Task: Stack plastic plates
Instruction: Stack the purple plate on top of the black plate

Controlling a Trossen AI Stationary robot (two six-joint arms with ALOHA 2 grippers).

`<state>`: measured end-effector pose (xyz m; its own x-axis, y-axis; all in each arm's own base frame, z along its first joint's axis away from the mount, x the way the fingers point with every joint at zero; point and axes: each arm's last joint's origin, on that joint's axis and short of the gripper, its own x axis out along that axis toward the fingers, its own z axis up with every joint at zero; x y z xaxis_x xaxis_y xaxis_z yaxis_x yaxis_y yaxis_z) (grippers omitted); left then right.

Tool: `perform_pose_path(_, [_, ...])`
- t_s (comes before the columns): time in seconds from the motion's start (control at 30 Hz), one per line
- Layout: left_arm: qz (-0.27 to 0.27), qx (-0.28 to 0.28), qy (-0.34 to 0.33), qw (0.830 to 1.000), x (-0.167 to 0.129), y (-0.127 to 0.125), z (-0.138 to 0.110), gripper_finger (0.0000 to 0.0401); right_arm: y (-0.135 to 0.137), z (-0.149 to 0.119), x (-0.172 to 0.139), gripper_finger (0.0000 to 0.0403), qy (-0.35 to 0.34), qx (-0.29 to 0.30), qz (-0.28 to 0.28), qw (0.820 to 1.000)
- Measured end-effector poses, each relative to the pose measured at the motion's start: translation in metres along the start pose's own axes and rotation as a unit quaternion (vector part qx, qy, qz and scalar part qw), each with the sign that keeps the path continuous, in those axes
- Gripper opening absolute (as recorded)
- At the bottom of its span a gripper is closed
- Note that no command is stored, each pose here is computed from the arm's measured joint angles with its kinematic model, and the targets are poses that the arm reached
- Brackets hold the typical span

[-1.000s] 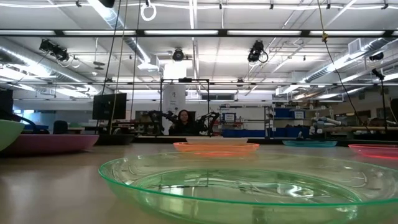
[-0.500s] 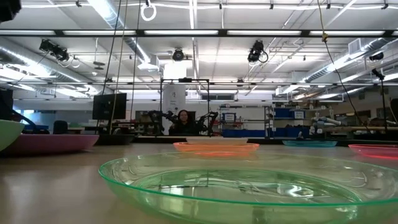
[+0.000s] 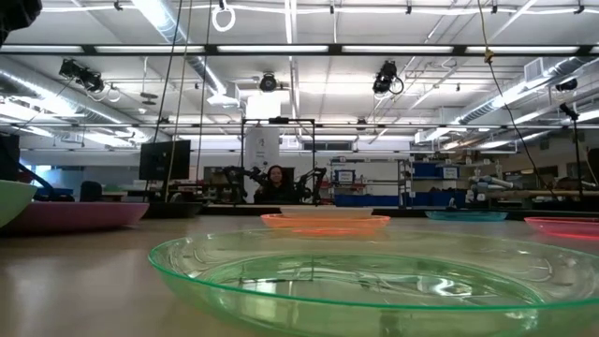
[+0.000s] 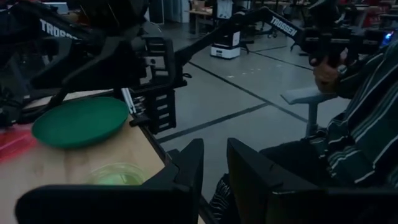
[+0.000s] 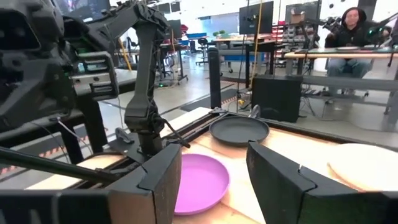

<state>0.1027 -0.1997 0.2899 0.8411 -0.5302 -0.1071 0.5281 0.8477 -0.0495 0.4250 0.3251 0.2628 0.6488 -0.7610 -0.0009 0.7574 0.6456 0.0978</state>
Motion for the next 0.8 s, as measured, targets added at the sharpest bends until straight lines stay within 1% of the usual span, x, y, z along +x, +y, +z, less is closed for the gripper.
perform_pose_path(0.07, [0.001, 0.000, 0.006, 1.000, 0.000, 0.000, -0.001, 0.0080, -0.001, 0.000, 0.010, 0.0183, -0.001, -0.013, -0.009, 1.000])
perform_pose_path(0.23, [0.007, -0.002, 0.043, 0.999, 0.000, 0.002, -0.010, 0.0080, -0.005, 0.001, 0.050, 0.0173, -0.002, -0.059, -0.047, 0.997])
perform_pose_path(0.33, [0.015, -0.018, 0.073, 0.997, -0.001, 0.003, -0.016, 0.0080, -0.008, -0.001, 0.075, 0.0170, -0.001, -0.095, -0.070, 0.993])
perform_pose_path(0.4, [0.033, -0.036, 0.093, 0.994, -0.002, 0.005, -0.021, 0.0080, -0.009, -0.005, 0.088, 0.0169, 0.002, -0.124, -0.082, 0.989])
perform_pose_path(0.47, [0.070, -0.050, 0.110, 0.990, -0.004, 0.008, -0.027, 0.0080, -0.009, -0.010, 0.098, 0.0169, 0.005, -0.155, -0.090, 0.984])
perform_pose_path(0.57, [0.155, -0.065, 0.129, 0.977, -0.007, 0.017, -0.037, 0.0080, -0.009, -0.017, 0.107, 0.0169, 0.010, -0.203, -0.098, 0.974])
perform_pose_path(0.67, [0.237, -0.091, 0.147, 0.956, -0.008, 0.034, -0.046, 0.0080, -0.009, -0.021, 0.111, 0.0170, 0.013, -0.230, -0.102, 0.968])
perform_pose_path(0.8, [0.321, -0.140, 0.169, 0.921, -0.006, 0.061, -0.053, 0.0080, -0.010, -0.019, 0.114, 0.0169, 0.014, -0.231, -0.104, 0.967])
